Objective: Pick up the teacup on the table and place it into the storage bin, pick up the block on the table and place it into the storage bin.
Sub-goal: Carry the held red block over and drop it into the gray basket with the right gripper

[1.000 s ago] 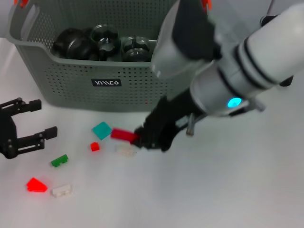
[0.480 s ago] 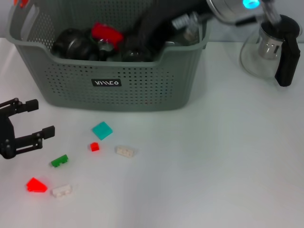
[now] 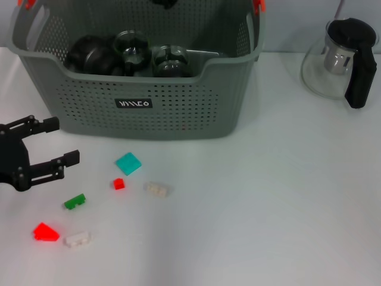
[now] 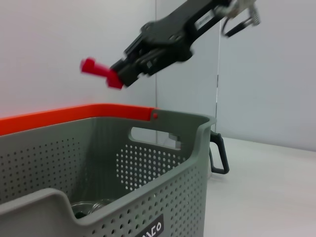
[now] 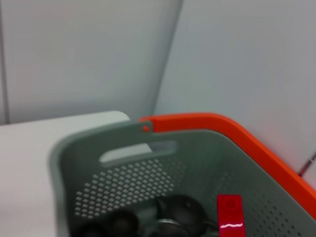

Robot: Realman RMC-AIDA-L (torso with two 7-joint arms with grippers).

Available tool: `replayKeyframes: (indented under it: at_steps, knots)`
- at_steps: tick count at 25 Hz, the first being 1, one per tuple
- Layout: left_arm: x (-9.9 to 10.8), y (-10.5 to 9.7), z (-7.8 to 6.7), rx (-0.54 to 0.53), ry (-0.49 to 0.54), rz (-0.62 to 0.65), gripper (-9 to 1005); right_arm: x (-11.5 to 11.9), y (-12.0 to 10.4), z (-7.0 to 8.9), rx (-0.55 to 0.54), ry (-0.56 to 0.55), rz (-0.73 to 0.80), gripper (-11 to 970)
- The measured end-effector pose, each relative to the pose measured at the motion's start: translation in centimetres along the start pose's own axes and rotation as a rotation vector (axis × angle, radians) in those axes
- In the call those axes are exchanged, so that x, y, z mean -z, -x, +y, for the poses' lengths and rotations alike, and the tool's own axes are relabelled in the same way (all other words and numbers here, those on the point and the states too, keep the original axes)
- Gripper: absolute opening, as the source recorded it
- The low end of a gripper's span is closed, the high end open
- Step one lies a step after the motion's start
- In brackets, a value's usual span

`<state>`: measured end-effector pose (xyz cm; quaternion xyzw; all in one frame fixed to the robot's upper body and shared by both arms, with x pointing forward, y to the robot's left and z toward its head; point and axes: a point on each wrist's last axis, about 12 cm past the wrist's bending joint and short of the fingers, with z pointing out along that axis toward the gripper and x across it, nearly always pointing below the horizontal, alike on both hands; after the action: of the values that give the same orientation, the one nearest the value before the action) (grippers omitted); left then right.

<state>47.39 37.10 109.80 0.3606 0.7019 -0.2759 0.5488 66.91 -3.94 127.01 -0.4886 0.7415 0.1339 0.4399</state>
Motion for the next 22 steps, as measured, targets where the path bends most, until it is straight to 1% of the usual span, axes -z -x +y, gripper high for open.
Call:
replayKeyframes:
  at_steps: [3, 8, 11, 14, 16, 19, 22]
  knots:
    - [-0.2, 0.1, 0.1, -0.003, -0.003, -0.002, 785, -1.1, -0.4, -0.4, 0.002, -0.031, 0.022, 216]
    - [-0.2, 0.2, 0.2, -0.002, -0.003, -0.002, 785, -1.5, -1.1, -0.9, -0.018, -0.065, 0.013, 218]
    - [-0.1, 0.2, 0.2, -0.001, -0.001, -0.003, 784, -1.2, -1.4, -1.3, -0.035, -0.082, -0.002, 336]
    - [-0.1, 0.2, 0.3, -0.003, 0.005, -0.002, 784, -0.1, -1.4, -1.4, -0.050, -0.092, -0.057, 454]
    - [0.0, 0.2, 0.3, -0.005, 0.006, -0.001, 784, 1.2, -1.3, -1.0, -0.054, -0.083, -0.120, 548]
    - [0.2, 0.4, 0.4, -0.004, 0.008, 0.002, 784, 3.4, -1.7, 0.1, -0.046, -0.055, -0.203, 688]
    - [0.3, 0.4, 0.5, 0.008, 0.011, 0.003, 784, 5.7, -3.0, 1.5, -0.018, -0.029, -0.268, 891]
